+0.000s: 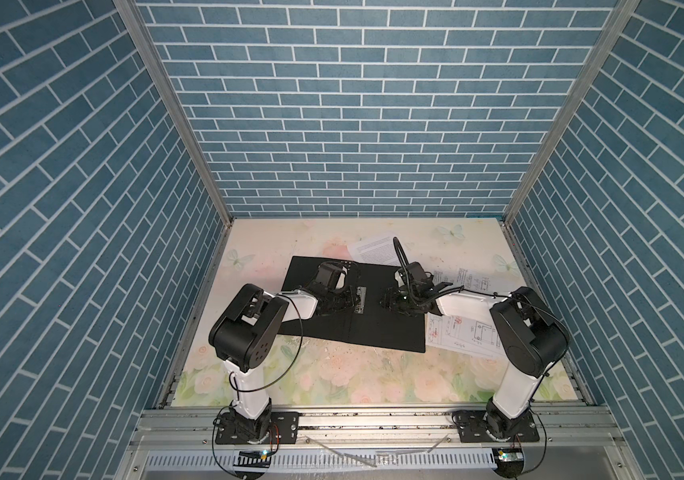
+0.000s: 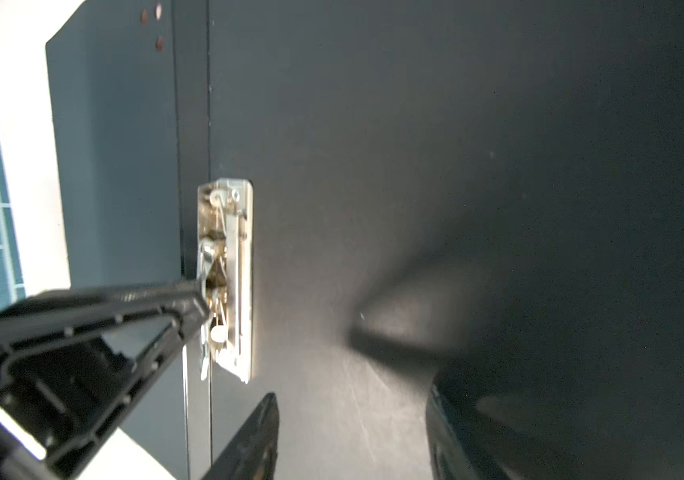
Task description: Put the files into the folder
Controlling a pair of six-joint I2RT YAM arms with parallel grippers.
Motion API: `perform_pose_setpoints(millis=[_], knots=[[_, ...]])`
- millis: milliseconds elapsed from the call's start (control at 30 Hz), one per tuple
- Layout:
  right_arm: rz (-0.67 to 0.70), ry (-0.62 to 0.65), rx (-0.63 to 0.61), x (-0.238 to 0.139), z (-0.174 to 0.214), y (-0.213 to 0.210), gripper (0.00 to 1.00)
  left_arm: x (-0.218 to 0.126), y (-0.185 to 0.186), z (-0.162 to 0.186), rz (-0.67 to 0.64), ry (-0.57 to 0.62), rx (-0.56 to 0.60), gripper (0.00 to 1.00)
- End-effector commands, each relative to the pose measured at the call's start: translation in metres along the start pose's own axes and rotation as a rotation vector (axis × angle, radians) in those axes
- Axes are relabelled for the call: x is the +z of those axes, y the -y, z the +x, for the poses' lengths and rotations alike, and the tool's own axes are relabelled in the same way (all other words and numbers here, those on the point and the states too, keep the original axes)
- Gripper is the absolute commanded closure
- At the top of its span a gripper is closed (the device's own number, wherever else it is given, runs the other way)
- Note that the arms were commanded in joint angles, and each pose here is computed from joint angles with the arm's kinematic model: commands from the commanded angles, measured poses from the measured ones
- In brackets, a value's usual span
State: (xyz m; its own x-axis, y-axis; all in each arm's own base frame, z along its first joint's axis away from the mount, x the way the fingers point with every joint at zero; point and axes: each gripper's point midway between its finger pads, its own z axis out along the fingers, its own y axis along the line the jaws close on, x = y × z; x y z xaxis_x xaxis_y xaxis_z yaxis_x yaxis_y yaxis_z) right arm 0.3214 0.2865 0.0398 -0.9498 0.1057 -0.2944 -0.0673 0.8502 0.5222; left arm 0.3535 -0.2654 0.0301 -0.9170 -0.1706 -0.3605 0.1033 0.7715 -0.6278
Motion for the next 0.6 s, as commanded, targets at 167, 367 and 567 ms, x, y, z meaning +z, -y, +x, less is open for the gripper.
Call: perform_pose_setpoints(millis=[167, 367, 567], knots=[[0.024, 0.001, -0.036, 0.012, -0.022, 0.001, 0.43, -0.008, 0.01, 0.028, -0.001, 0.002, -0.069, 0.76], [0.024, -0.009, -0.046, 0.016, -0.027, 0.001, 0.42, -0.023, 0.014, 0.015, -0.019, 0.022, -0.022, 0.73], [0.01, 0.023, -0.01, 0.006, -0.031, -0.003, 0.44, -0.02, 0.019, -0.03, -0.062, -0.045, 0.114, 0.73]])
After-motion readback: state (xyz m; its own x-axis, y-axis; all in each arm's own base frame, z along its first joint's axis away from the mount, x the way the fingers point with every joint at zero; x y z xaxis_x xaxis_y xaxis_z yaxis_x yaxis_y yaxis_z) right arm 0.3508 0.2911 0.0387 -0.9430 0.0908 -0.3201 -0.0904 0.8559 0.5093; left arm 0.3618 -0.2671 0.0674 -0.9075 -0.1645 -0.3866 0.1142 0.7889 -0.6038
